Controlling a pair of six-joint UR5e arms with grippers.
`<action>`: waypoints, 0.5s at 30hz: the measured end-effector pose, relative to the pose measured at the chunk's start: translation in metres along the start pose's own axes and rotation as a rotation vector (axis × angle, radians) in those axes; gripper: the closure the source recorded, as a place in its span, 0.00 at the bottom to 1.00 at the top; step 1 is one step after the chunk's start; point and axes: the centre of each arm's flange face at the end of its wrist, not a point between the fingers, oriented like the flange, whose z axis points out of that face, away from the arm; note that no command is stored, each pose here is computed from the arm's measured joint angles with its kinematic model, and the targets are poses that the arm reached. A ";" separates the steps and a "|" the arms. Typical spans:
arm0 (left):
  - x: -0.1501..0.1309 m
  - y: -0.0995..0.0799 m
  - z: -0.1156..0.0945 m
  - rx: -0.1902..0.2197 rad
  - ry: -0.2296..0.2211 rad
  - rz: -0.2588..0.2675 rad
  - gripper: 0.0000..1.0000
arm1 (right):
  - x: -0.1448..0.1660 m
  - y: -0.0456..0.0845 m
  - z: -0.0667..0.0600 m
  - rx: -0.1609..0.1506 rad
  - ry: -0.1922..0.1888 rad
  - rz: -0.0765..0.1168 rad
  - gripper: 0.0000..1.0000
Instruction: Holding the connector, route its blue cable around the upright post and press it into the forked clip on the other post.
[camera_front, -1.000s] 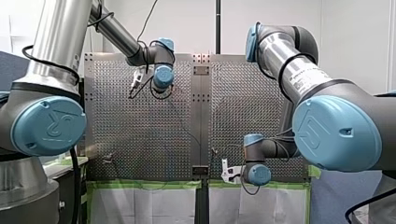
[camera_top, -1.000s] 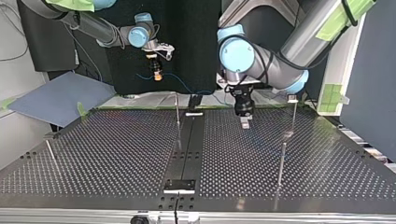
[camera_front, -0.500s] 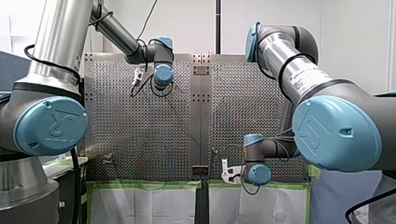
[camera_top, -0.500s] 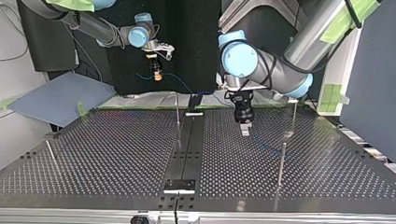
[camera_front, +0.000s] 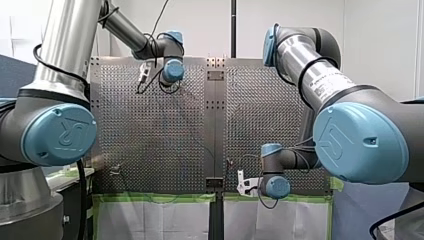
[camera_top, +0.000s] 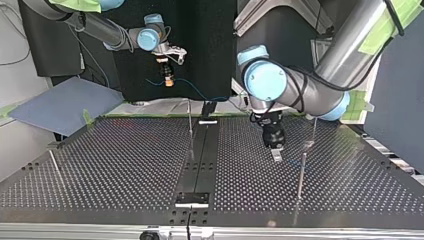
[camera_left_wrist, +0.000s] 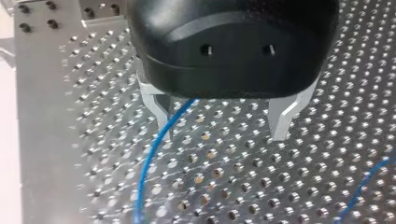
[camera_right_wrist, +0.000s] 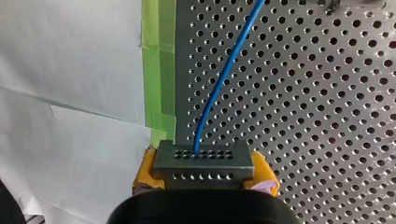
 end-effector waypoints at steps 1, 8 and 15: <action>-0.003 0.000 0.001 0.003 -0.005 -0.002 0.00 | 0.000 0.000 0.000 0.000 0.001 0.000 1.00; -0.004 -0.011 0.005 0.040 -0.010 0.007 0.00 | 0.000 0.000 0.000 0.000 0.002 0.000 1.00; 0.014 -0.021 0.009 0.048 0.024 0.034 0.00 | 0.000 0.000 0.000 0.000 0.000 0.000 1.00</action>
